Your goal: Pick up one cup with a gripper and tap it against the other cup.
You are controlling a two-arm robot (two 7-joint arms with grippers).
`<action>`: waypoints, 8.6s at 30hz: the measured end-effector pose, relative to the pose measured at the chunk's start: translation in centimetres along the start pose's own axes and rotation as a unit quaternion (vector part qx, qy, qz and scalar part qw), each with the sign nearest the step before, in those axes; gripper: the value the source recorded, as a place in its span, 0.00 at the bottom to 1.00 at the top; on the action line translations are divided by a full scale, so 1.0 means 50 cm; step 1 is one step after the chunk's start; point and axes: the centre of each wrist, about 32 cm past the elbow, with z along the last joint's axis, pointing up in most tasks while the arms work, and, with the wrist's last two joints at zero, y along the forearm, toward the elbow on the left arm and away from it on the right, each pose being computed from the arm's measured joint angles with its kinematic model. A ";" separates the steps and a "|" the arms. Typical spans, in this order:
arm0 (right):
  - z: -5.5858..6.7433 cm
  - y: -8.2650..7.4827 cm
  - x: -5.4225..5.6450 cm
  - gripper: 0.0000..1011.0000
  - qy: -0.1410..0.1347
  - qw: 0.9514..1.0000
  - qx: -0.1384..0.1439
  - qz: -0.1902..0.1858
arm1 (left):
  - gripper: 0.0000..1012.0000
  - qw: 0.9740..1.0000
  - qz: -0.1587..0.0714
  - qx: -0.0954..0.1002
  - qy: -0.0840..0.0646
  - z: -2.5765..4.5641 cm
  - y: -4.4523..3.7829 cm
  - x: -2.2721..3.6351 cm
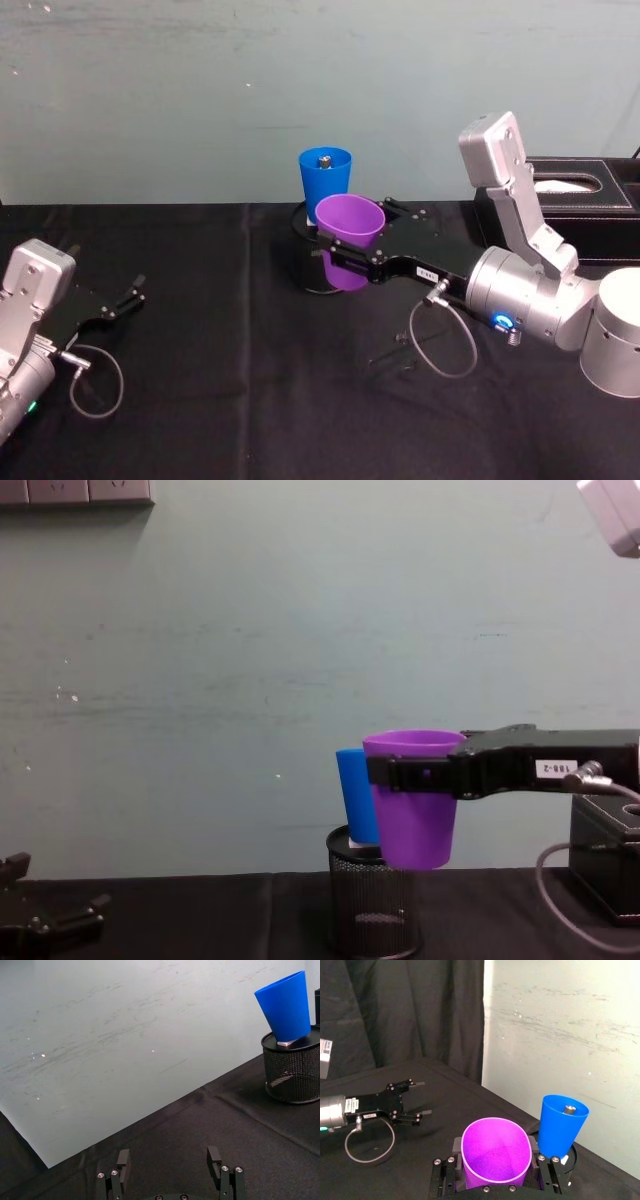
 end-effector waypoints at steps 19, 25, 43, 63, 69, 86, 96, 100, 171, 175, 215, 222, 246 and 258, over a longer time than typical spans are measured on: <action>0.006 0.000 -0.002 0.73 0.003 1.000 0.002 -0.005 | 0.99 1.000 0.000 0.000 0.000 0.000 0.000 0.000; 0.007 0.000 -0.002 0.73 0.003 1.000 0.002 -0.005 | 0.99 1.000 0.000 0.000 0.000 0.000 0.000 0.000; 0.006 0.000 -0.001 0.73 0.002 1.000 0.002 -0.005 | 0.99 1.000 0.000 0.000 0.000 0.000 0.000 0.000; 0.006 0.000 -0.001 0.73 0.002 1.000 0.002 -0.005 | 0.99 1.000 0.000 0.000 0.000 0.000 0.000 0.000; 0.006 0.000 -0.001 0.73 0.002 1.000 0.002 -0.005 | 0.99 1.000 0.000 0.000 0.000 0.000 0.000 0.000; 0.006 0.000 -0.001 0.73 0.002 1.000 0.002 -0.005 | 0.99 1.000 0.000 0.000 0.000 0.000 0.000 0.000; 0.006 0.000 -0.001 0.73 0.002 1.000 0.002 -0.005 | 0.99 1.000 0.000 0.000 0.000 0.000 0.000 0.000; 0.006 0.000 -0.001 0.73 0.002 1.000 0.002 -0.005 | 0.99 1.000 0.000 0.000 0.000 0.000 0.000 0.000; 0.006 0.000 -0.001 0.73 0.002 1.000 0.002 -0.005 | 0.99 1.000 0.000 0.000 0.000 0.000 0.000 0.000; 0.006 0.000 -0.001 0.73 0.002 1.000 0.002 -0.005 | 0.99 1.000 0.000 0.000 0.000 0.000 0.000 0.000; 0.011 0.151 0.068 0.73 0.066 0.997 -0.029 -0.035 | 0.99 1.000 0.000 0.000 0.000 0.000 0.000 0.000; 0.017 0.165 0.077 0.73 0.060 0.997 -0.027 -0.048 | 0.99 1.000 0.000 0.000 0.000 0.000 0.000 0.000; 0.034 0.184 0.093 0.73 0.059 0.995 -0.023 -0.076 | 0.99 1.000 0.000 0.000 0.000 0.000 0.000 0.000; 0.039 0.185 0.097 0.73 0.060 0.995 -0.023 -0.078 | 0.99 1.000 0.000 0.000 0.000 0.000 0.000 0.000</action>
